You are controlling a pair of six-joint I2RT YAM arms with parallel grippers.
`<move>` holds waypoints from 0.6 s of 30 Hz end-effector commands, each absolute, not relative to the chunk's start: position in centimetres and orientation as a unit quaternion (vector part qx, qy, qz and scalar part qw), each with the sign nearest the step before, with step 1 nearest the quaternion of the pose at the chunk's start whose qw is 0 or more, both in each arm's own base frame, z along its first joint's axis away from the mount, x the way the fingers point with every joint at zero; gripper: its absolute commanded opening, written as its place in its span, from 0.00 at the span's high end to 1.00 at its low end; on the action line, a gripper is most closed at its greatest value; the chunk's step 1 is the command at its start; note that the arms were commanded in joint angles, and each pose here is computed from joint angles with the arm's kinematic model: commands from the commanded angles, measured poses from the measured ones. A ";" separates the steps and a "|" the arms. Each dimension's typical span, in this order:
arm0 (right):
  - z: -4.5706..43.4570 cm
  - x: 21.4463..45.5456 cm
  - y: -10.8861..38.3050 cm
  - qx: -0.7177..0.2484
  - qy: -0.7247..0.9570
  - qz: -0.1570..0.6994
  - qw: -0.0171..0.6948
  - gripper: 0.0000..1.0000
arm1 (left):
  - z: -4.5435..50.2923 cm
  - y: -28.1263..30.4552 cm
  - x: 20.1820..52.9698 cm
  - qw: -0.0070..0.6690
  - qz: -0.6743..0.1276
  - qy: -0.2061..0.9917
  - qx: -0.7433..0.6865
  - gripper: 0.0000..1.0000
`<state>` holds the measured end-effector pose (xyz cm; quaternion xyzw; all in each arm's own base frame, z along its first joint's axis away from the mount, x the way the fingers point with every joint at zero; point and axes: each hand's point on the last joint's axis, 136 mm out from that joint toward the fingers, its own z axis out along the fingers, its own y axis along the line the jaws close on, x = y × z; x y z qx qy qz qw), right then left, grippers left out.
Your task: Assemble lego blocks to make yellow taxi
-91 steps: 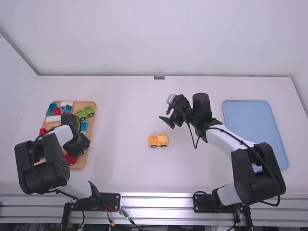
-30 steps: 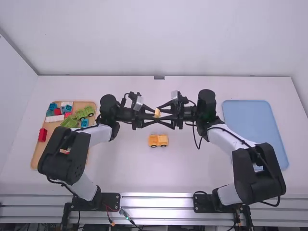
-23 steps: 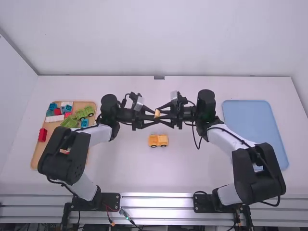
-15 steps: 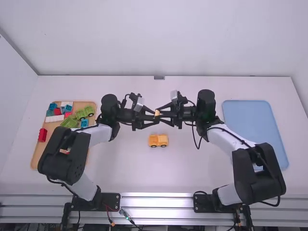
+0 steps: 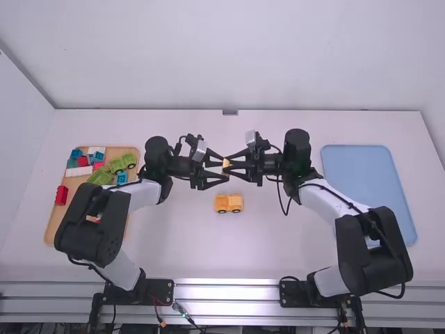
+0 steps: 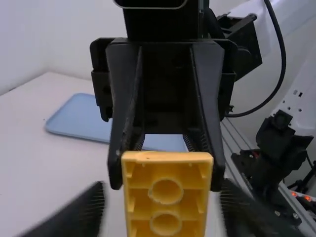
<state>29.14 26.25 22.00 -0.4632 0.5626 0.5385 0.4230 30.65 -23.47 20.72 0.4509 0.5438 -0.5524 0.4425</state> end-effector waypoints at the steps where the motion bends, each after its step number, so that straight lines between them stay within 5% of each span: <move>1: 23.5 28.9 26.6 -0.475 0.547 0.535 0.435 1.00 | 20.6 -23.5 30.4 0.439 -0.555 0.541 0.455 0.01; 6: 21.8 32.8 26.0 -0.407 0.629 0.473 0.464 1.00 | 19.3 -23.2 30.6 0.429 -0.553 0.557 0.447 0.01; 9: 19.8 35.2 25.2 -0.370 0.694 0.412 0.460 1.00 | 15.2 -21.5 33.7 0.414 -0.508 0.663 0.362 0.01; 18: 17.2 34.7 25.4 -0.438 0.778 0.267 0.363 1.00 | 6.6 -11.9 38.5 0.364 -0.300 0.869 0.148 0.01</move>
